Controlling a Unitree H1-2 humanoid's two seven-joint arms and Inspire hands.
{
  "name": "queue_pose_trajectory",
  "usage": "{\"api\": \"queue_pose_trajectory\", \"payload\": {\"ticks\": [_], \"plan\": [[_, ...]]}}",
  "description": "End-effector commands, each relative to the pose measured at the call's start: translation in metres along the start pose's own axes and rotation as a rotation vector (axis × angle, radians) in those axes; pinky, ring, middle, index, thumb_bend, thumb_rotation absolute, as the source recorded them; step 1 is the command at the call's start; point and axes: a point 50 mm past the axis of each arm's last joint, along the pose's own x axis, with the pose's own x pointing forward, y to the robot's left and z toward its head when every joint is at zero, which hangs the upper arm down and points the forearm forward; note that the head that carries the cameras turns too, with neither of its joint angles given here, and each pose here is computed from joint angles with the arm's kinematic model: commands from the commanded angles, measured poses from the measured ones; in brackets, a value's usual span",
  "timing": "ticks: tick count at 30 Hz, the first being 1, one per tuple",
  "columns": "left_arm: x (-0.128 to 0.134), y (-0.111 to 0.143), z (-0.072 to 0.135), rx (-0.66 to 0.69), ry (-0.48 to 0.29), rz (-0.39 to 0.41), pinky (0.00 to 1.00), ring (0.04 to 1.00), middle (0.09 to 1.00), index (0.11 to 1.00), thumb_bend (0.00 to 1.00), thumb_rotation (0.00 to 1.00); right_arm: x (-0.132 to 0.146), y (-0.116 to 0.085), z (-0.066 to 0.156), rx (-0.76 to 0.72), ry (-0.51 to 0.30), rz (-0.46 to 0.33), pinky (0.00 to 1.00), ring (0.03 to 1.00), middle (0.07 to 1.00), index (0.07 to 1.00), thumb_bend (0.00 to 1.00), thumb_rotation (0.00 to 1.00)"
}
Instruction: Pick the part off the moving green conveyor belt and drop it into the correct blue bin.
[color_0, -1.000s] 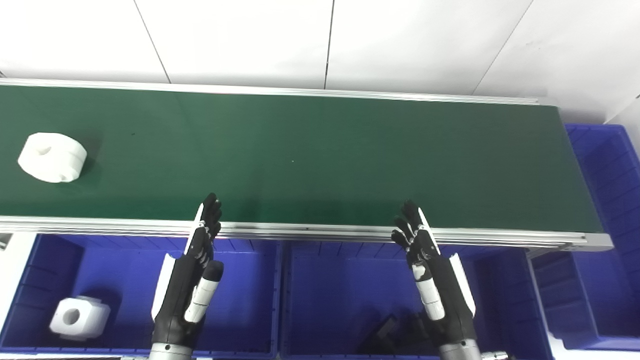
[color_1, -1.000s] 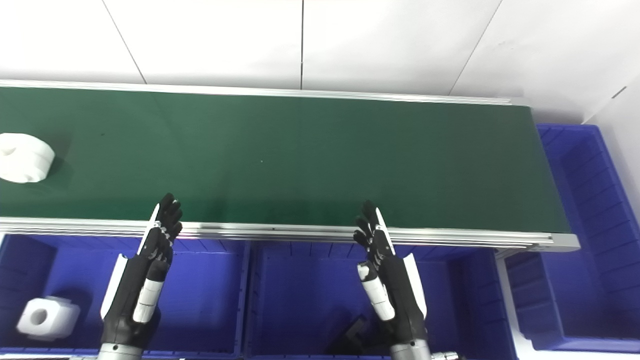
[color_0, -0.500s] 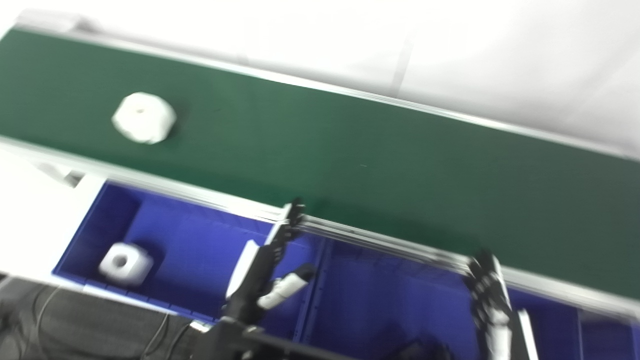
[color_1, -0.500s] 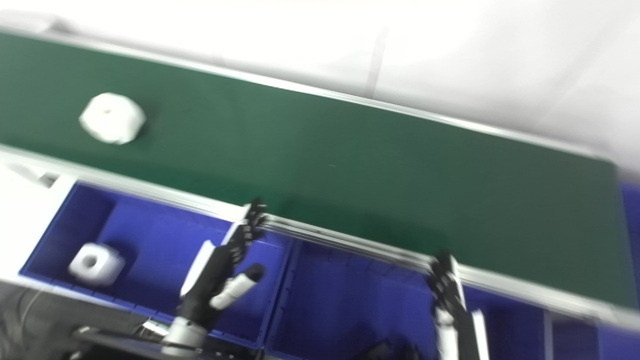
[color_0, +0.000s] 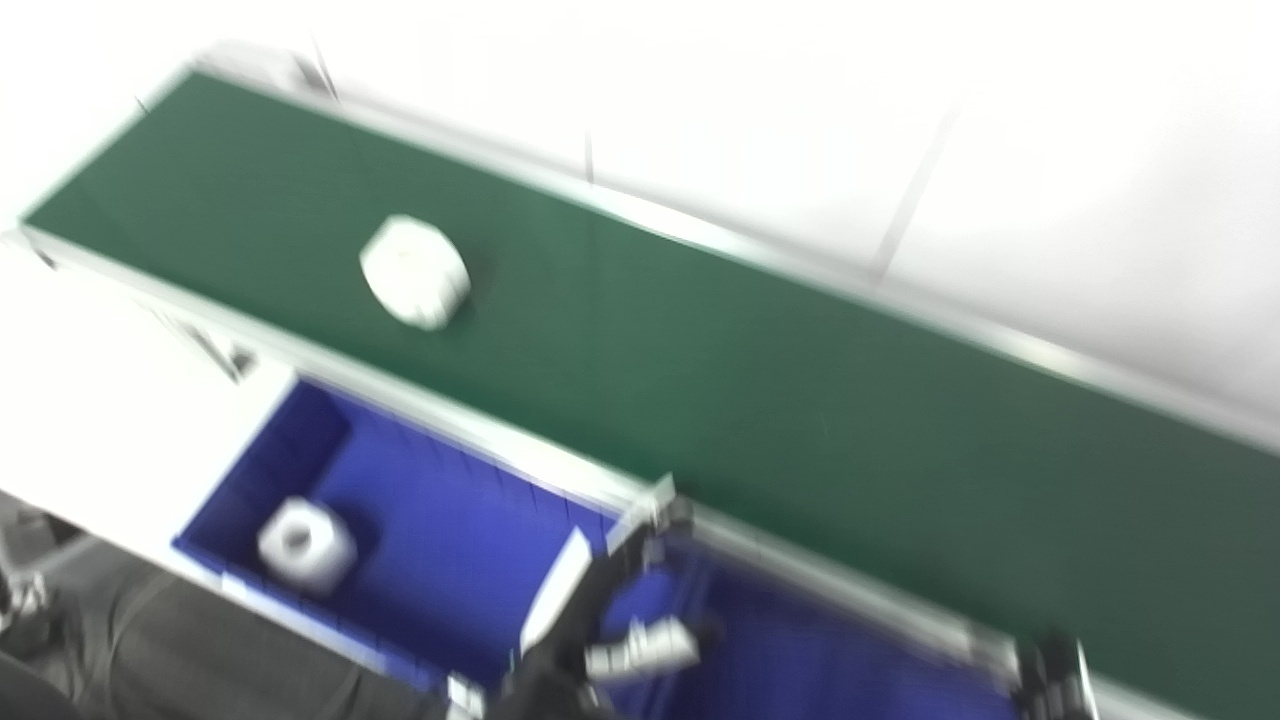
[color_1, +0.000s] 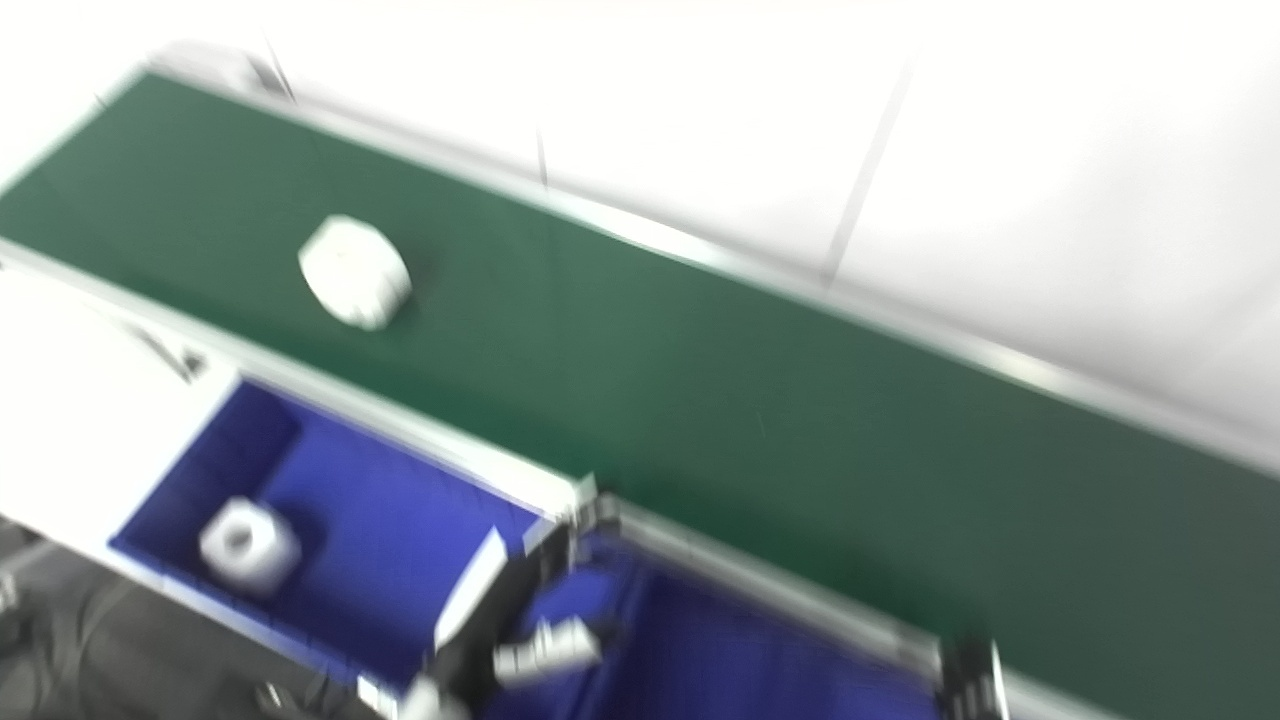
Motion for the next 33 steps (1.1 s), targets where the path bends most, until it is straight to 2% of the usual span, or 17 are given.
{"api": "queue_pose_trajectory", "payload": {"ticks": [1, 3, 8, 9, 12, 14, 17, 18, 19, 25, 27, 28, 30, 33], "plan": [[0.010, -0.016, 0.016, -0.041, -0.108, 0.005, 0.72, 0.873, 0.927, 0.894, 0.78, 0.65, 0.001, -0.001, 0.007, -0.001, -0.082, 0.014, 1.00, 1.000, 1.000, 1.000, 0.80, 1.00], [0.011, -0.012, 0.020, -0.024, -0.142, -0.001, 0.72, 0.861, 0.916, 0.888, 0.79, 0.64, 0.001, 0.000, 0.003, 0.002, -0.079, 0.020, 1.00, 1.000, 1.000, 1.000, 0.80, 1.00], [0.015, 0.003, 0.038, 0.059, -0.231, -0.004, 0.63, 0.780, 0.829, 0.851, 0.80, 0.64, 0.003, 0.002, -0.002, -0.004, -0.084, 0.030, 1.00, 1.000, 1.000, 1.000, 0.83, 1.00], [0.020, 0.010, 0.044, 0.085, -0.265, -0.007, 0.62, 0.771, 0.821, 0.845, 0.80, 0.64, 0.003, 0.002, -0.002, -0.001, -0.085, 0.033, 1.00, 1.000, 1.000, 1.000, 0.83, 1.00], [0.035, 0.029, 0.060, 0.145, -0.370, -0.019, 0.57, 0.689, 0.724, 0.740, 0.83, 0.60, 0.005, 0.004, -0.002, 0.003, -0.085, 0.037, 1.00, 1.000, 1.000, 1.000, 0.85, 1.00], [0.048, 0.044, 0.075, 0.157, -0.426, -0.021, 0.52, 0.625, 0.660, 0.684, 0.88, 0.52, 0.006, 0.005, -0.001, 0.000, -0.085, 0.041, 1.00, 1.000, 1.000, 1.000, 0.84, 1.00], [0.066, 0.070, 0.099, 0.255, -0.514, -0.018, 0.49, 0.595, 0.634, 0.665, 0.92, 0.51, 0.006, 0.007, 0.000, -0.006, -0.087, 0.043, 1.00, 1.000, 1.000, 1.000, 0.83, 1.00], [0.073, 0.084, 0.108, 0.329, -0.540, -0.024, 0.49, 0.592, 0.631, 0.663, 0.93, 0.51, 0.006, 0.008, 0.001, -0.007, -0.086, 0.044, 1.00, 1.000, 1.000, 1.000, 0.83, 1.00], [0.077, 0.094, 0.115, 0.379, -0.554, -0.028, 0.50, 0.609, 0.655, 0.679, 0.94, 0.50, 0.006, 0.008, 0.001, -0.008, -0.085, 0.045, 1.00, 1.000, 1.000, 1.000, 0.84, 1.00], [0.101, 0.137, 0.143, 0.682, -0.542, -0.085, 0.59, 0.713, 0.783, 0.784, 0.93, 0.47, 0.006, 0.012, 0.004, 0.006, -0.090, 0.046, 1.00, 1.000, 1.000, 1.000, 0.83, 1.00], [0.112, 0.151, 0.150, 0.831, -0.518, -0.120, 0.63, 0.744, 0.823, 0.811, 0.92, 0.46, 0.005, 0.012, 0.005, 0.009, -0.089, 0.046, 1.00, 1.000, 1.000, 1.000, 0.83, 1.00], [0.118, 0.157, 0.153, 0.911, -0.499, -0.128, 0.67, 0.765, 0.840, 0.820, 0.94, 0.43, 0.005, 0.013, 0.006, 0.008, -0.087, 0.045, 1.00, 1.000, 1.000, 1.000, 0.83, 1.00], [0.129, 0.169, 0.155, 1.023, -0.460, -0.136, 0.74, 0.806, 0.860, 0.819, 0.99, 0.28, 0.004, 0.012, 0.005, 0.004, -0.086, 0.044, 1.00, 1.000, 1.000, 1.000, 0.83, 1.00], [0.142, 0.184, 0.151, 1.111, -0.396, -0.135, 0.75, 0.823, 0.869, 0.816, 1.00, 0.24, 0.004, 0.011, 0.004, 0.004, -0.086, 0.045, 1.00, 1.000, 1.000, 1.000, 0.82, 1.00]]}}
